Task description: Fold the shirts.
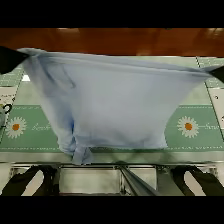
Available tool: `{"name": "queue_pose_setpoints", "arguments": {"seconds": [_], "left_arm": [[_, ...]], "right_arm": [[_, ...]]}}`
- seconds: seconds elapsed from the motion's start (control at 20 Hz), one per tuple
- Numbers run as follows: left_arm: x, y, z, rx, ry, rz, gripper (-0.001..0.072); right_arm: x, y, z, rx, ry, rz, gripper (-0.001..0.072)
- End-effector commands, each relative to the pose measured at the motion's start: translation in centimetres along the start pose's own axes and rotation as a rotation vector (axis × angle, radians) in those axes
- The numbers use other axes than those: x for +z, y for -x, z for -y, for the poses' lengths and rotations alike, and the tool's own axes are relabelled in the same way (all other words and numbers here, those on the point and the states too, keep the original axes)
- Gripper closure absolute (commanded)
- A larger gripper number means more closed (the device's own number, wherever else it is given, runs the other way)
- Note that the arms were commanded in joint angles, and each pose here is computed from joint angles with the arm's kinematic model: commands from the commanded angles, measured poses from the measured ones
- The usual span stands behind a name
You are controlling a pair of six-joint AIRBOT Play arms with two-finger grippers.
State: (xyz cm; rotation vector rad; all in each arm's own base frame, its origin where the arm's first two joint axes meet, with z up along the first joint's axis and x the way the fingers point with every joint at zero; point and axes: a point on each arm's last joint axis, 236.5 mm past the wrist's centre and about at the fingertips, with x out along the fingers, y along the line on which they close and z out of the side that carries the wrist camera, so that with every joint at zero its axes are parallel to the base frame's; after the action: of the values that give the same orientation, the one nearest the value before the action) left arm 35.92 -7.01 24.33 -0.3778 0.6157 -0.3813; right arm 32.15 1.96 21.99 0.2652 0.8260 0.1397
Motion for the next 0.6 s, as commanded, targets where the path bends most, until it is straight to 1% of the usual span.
{"name": "queue_pose_setpoints", "arguments": {"seconds": [0.0,0.15,0.3,0.55], "left_arm": [[0.8,-10.4,-6.0,0.049,0.076,0.046,0.0681],[1.4,-18.6,-8.7,0.078,0.084,0.040,0.0681],[3.1,-24.8,-10.7,0.092,0.085,0.067,0.0681],[4.4,-29.9,-11.9,0.072,0.072,0.067,0.0681]], "right_arm": [[0.5,-11.4,4.2,0.004,-0.080,-0.059,0.0688],[1.9,-19.8,6.0,0.056,-0.167,-0.074,0.0688],[4.1,-25.9,7.8,0.077,-0.246,-0.047,0.0688],[5.7,-31.4,7.2,0.200,-0.361,-0.053,0.0687]]}}
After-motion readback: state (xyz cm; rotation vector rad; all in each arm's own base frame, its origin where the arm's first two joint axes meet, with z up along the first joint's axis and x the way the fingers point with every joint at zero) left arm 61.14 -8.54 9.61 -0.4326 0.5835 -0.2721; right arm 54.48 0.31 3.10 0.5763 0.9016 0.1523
